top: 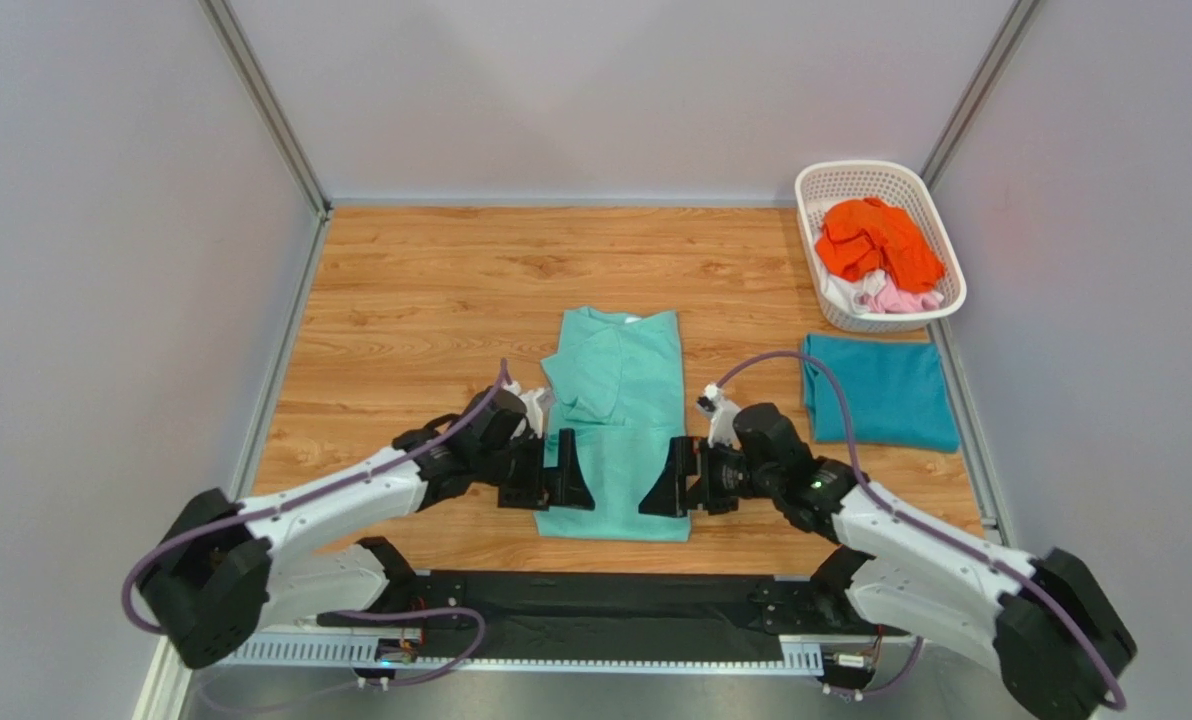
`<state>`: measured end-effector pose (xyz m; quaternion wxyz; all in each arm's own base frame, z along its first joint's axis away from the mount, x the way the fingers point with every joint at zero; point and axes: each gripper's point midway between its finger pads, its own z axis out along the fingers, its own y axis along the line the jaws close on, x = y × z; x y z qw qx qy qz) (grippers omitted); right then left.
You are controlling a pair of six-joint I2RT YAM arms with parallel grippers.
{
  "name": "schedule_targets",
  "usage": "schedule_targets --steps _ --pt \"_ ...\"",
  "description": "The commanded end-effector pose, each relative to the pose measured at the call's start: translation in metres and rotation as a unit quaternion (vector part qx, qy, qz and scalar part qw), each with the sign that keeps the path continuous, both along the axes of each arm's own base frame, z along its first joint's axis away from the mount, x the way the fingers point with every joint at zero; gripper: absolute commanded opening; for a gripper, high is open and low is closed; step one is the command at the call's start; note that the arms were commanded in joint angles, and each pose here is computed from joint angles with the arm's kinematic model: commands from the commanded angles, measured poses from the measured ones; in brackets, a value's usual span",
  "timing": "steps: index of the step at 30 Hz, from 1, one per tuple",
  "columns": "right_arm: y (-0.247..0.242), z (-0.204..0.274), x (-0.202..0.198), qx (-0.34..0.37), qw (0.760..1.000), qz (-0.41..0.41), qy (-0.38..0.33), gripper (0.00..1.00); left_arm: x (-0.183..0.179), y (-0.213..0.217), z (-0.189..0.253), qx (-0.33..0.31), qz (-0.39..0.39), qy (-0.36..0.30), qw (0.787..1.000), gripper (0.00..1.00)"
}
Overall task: Fold and stack the t-shirts
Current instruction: Fold the tshirt
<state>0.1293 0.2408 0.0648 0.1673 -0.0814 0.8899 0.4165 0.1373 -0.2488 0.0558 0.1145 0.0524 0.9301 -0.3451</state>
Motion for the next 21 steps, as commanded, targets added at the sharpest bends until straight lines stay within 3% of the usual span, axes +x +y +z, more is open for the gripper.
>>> schedule_targets --steps 1,7,21 --pt "-0.014 0.037 -0.002 -0.002 0.999 -0.025 -0.046 1.0 -0.008 0.009 0.026 -0.008 0.025 -0.025 0.999 1.0" --pt "-0.021 0.095 0.003 0.047 0.989 -0.049 -0.128 1.0 0.011 0.006 0.056 -0.016 0.029 -0.087 0.996 1.0" --pt "-0.033 0.07 0.014 -0.005 0.99 -0.099 -0.097 1.0 0.079 -0.012 0.015 0.089 0.016 -0.1 0.991 1.0"
